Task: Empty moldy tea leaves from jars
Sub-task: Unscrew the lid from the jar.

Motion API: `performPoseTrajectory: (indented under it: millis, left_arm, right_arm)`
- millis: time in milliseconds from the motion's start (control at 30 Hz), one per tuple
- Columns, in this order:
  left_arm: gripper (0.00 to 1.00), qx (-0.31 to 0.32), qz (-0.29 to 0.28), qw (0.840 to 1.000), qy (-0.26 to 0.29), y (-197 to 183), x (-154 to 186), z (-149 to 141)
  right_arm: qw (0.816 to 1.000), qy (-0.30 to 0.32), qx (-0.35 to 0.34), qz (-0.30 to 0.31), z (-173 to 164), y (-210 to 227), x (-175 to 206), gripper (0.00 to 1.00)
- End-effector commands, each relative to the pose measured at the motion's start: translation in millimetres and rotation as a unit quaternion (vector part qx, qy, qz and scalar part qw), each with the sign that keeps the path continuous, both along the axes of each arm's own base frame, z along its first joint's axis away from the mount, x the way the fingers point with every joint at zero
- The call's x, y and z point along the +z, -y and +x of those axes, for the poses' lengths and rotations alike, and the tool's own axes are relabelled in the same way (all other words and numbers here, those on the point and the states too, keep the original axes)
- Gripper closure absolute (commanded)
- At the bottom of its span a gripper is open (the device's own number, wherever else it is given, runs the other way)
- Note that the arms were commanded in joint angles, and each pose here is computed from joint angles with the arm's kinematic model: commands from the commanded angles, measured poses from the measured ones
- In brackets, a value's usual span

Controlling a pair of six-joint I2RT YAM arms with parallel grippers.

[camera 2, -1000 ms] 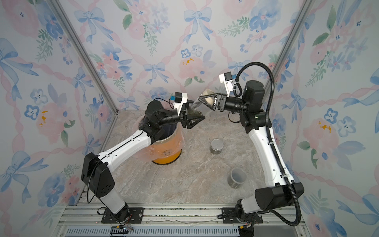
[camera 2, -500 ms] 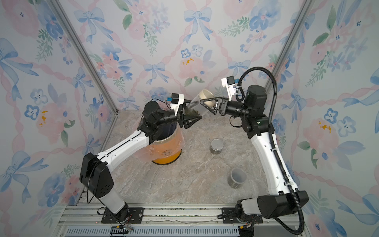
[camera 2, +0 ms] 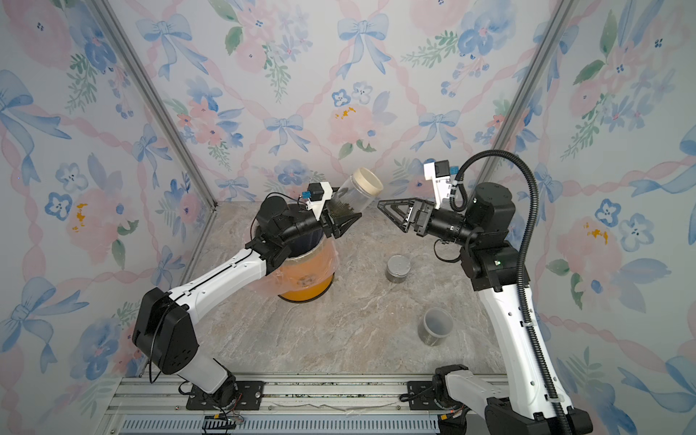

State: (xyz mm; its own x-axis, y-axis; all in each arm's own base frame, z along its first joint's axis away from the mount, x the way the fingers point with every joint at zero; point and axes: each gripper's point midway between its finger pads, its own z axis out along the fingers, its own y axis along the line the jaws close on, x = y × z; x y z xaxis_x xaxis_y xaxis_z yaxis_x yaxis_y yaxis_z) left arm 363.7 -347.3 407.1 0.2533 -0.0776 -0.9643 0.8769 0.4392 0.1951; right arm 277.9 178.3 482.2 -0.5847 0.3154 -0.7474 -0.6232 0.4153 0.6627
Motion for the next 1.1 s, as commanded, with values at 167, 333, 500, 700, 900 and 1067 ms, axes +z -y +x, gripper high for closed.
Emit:
performPoseTrajectory:
  millis: [167,333,500,700,900,1067]
  left_arm:
    - [0.78,0.14,-0.009,0.974,0.177,-28.4,48.2,6.8]
    - [0.78,0.184,0.018,0.953,0.242,-23.1,48.0,12.3]
    - [0.78,0.238,0.049,0.919,0.309,-16.3,46.7,16.2]
    - [0.78,0.283,0.084,0.886,0.357,-3.1,43.6,21.0]
    - [0.78,0.283,0.096,0.877,0.376,7.3,42.7,18.3]
    - [0.78,0.279,0.094,0.88,0.373,9.2,46.3,17.4]
  right_arm:
    - [0.984,-0.118,-0.122,0.052,54.0,21.5,-18.4,0.03]
    - [0.974,-0.151,-0.152,0.078,79.7,24.2,-14.6,0.03]
    - [0.968,-0.158,-0.169,0.097,98.5,23.8,-5.8,0.04]
    - [0.965,-0.157,-0.179,0.107,108.0,19.3,-1.8,0.04]
    - [0.967,-0.15,-0.176,0.105,109.3,8.1,-7.0,0.04]
    - [0.966,-0.159,-0.179,0.096,112.8,6.0,-16.9,0.04]
